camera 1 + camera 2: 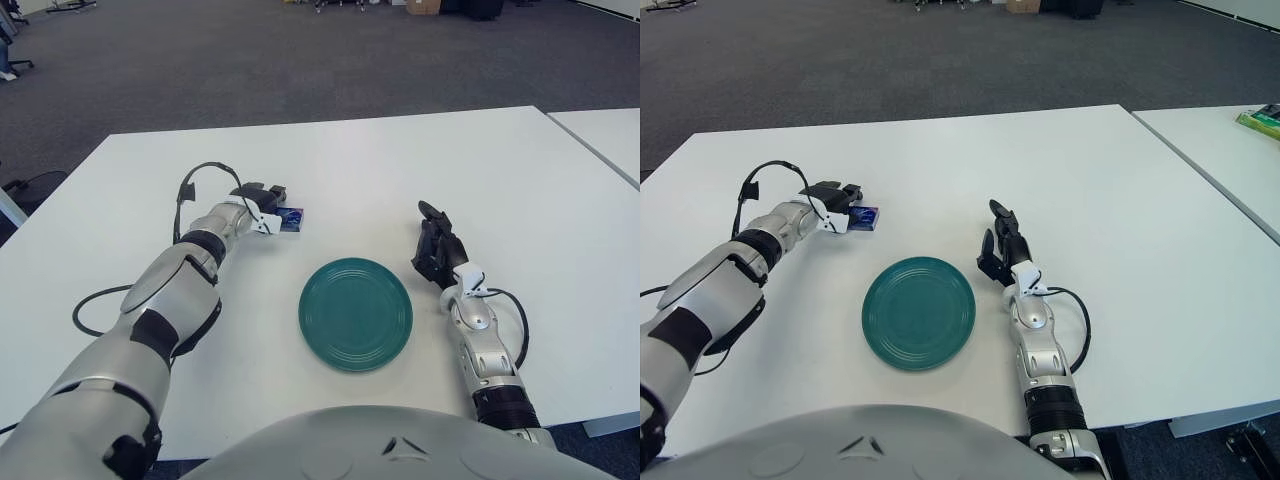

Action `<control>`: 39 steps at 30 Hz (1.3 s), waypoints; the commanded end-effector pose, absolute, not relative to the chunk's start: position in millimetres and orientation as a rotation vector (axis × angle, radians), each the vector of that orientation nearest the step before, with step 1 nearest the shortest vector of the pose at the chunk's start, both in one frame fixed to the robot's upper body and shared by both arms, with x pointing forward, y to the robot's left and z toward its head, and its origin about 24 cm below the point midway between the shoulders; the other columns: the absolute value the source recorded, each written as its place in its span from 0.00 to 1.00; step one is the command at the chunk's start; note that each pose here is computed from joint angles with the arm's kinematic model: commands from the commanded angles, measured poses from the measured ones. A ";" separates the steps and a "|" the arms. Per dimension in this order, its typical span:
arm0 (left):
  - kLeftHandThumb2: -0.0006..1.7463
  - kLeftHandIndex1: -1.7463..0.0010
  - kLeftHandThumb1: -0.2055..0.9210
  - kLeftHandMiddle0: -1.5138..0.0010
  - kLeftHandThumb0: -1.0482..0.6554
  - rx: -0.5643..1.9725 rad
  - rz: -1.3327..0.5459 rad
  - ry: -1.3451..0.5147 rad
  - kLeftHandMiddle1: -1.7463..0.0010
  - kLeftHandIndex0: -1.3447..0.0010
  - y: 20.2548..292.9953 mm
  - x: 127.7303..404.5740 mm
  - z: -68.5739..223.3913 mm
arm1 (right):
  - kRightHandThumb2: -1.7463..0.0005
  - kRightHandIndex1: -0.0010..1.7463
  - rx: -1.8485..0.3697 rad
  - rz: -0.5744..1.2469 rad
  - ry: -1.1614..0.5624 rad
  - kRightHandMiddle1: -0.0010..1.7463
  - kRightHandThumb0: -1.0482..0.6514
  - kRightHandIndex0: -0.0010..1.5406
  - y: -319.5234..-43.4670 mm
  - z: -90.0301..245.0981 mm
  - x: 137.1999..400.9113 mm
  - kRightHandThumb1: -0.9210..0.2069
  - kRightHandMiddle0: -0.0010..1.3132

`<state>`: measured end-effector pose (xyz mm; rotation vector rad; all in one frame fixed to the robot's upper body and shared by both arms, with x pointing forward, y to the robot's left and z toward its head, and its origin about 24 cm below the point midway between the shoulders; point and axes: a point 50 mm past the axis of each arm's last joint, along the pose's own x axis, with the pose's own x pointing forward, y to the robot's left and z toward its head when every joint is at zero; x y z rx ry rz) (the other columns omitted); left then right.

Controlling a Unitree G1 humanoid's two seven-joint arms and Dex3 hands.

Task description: Put the gum into the plate.

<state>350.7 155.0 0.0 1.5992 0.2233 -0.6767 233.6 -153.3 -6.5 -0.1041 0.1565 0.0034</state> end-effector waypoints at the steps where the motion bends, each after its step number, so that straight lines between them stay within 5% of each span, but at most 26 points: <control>1: 0.16 0.77 1.00 1.00 0.00 1.602 -0.880 0.396 1.00 1.00 158.1 304.2 -55.4 | 0.43 0.00 -0.123 -0.010 0.308 0.22 0.24 0.08 -159.4 -31.2 216.7 0.00 0.00; 13: 0.20 0.98 1.00 1.00 0.00 1.600 -0.867 0.402 1.00 1.00 156.5 302.2 -58.1 | 0.43 0.00 -0.130 -0.012 0.319 0.24 0.25 0.08 -159.5 -31.0 216.4 0.00 0.00; 39: 0.18 1.00 1.00 1.00 0.00 1.536 -0.871 0.394 1.00 1.00 153.2 305.9 -53.3 | 0.43 0.00 -0.124 -0.008 0.330 0.24 0.24 0.08 -160.1 -31.3 216.1 0.00 0.00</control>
